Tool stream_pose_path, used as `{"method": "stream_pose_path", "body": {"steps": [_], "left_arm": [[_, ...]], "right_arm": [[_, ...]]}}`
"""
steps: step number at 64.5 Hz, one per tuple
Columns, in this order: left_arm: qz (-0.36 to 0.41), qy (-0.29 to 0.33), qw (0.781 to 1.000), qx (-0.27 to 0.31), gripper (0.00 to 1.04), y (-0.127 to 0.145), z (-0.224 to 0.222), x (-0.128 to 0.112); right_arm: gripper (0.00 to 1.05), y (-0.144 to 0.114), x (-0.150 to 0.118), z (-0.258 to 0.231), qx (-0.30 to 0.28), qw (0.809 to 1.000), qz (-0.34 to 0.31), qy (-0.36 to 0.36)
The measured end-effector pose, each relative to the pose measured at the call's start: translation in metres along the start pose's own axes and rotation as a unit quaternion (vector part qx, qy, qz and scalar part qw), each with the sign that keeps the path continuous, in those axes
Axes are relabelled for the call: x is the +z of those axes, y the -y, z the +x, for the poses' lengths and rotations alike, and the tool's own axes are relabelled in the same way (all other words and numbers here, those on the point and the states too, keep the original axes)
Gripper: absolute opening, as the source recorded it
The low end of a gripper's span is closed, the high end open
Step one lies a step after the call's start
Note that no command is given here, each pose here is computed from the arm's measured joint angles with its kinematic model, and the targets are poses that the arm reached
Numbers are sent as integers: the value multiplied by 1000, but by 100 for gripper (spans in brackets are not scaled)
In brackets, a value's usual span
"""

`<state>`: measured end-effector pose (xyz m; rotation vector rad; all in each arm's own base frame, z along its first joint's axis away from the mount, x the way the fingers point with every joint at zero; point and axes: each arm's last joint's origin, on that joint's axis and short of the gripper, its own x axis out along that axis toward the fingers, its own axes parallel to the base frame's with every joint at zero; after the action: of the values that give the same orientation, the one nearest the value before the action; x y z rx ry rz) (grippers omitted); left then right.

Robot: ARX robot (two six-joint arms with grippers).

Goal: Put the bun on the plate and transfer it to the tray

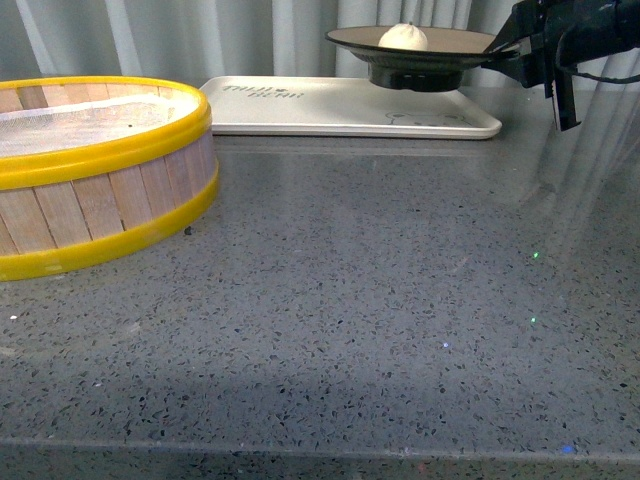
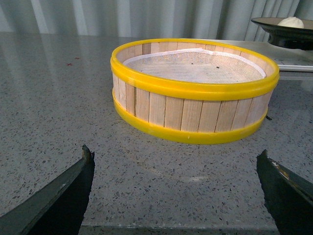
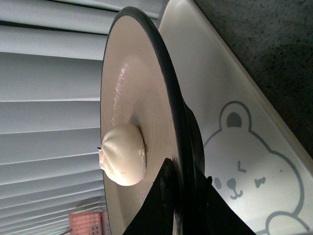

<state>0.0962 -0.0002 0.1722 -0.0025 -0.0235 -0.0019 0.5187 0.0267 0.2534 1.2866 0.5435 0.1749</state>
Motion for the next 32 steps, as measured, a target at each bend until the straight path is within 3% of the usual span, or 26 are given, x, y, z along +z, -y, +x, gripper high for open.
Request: {"method": "stream_pose_path", "body": {"steps": [32], "left_arm": [[0, 0, 1000, 0, 98, 0, 0, 0]], "right_arm": [[3, -4, -19, 13, -1, 1000, -15, -26]]}}
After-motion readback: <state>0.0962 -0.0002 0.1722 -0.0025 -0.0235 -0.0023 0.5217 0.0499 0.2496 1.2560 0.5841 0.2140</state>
